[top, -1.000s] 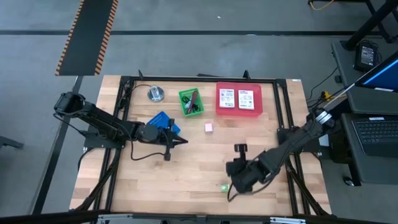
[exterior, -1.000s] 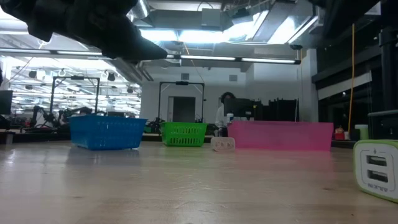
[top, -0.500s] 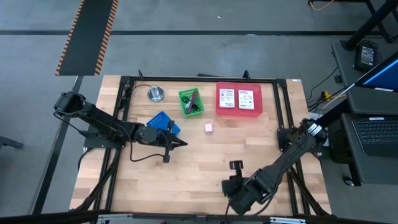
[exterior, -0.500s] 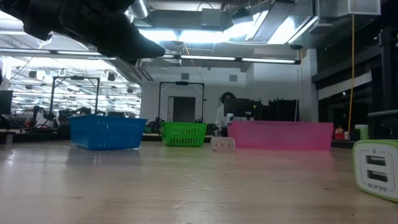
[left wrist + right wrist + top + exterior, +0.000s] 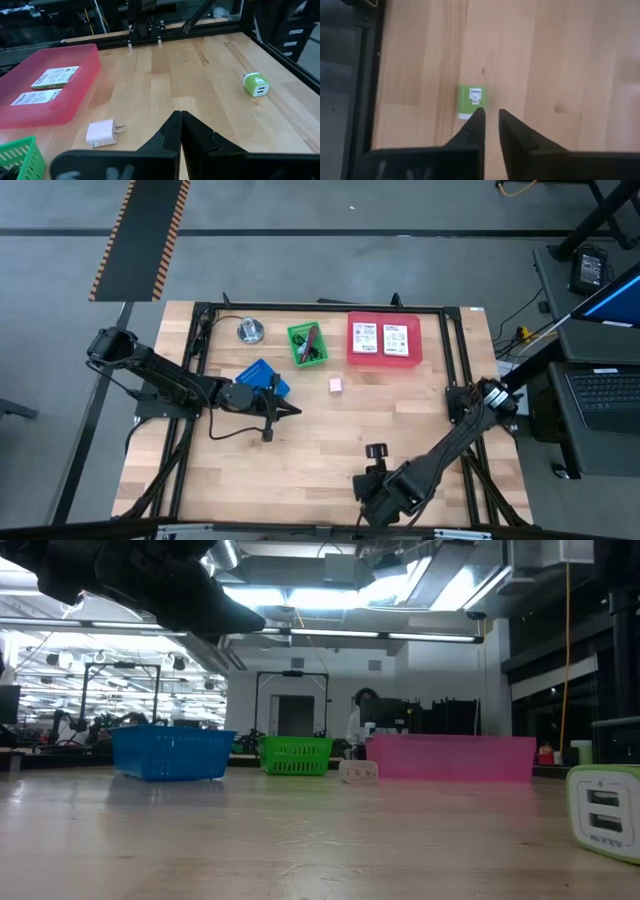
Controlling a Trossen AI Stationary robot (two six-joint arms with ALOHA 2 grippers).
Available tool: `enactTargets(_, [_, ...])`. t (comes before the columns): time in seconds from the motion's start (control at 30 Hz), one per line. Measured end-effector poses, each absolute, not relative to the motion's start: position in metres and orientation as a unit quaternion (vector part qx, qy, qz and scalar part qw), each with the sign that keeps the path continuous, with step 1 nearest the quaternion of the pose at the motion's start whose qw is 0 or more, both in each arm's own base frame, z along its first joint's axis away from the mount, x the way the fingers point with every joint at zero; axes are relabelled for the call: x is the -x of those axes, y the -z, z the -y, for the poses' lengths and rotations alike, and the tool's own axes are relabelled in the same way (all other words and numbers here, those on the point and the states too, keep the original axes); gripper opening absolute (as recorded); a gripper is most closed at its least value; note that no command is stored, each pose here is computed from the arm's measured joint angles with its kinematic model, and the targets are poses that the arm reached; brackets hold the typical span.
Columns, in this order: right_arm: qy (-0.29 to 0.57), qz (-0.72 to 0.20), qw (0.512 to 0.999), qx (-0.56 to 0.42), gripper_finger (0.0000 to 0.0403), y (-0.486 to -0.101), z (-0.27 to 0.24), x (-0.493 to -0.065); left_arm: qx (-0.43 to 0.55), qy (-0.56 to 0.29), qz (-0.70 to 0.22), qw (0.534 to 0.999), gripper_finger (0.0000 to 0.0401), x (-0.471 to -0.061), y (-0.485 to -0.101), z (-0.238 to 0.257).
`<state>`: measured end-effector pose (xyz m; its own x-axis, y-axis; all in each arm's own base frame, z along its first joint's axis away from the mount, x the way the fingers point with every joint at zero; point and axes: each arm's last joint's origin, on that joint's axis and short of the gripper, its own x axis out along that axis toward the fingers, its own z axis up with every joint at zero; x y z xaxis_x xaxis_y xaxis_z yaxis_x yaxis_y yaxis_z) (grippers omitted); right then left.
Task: Pick and place items into bin
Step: Put the green charger adapter into the blue bin
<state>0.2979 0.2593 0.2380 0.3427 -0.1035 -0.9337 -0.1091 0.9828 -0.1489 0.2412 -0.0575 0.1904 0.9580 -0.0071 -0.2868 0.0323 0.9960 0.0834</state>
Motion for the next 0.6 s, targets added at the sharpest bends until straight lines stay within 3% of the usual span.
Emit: enactTargets(0.6, [0.029,-0.592,0.801,0.078,0.0225,-0.198,-0.271,-0.309,-0.032,0.009,-0.149,0.988,0.0004,-0.241,-0.19,0.058])
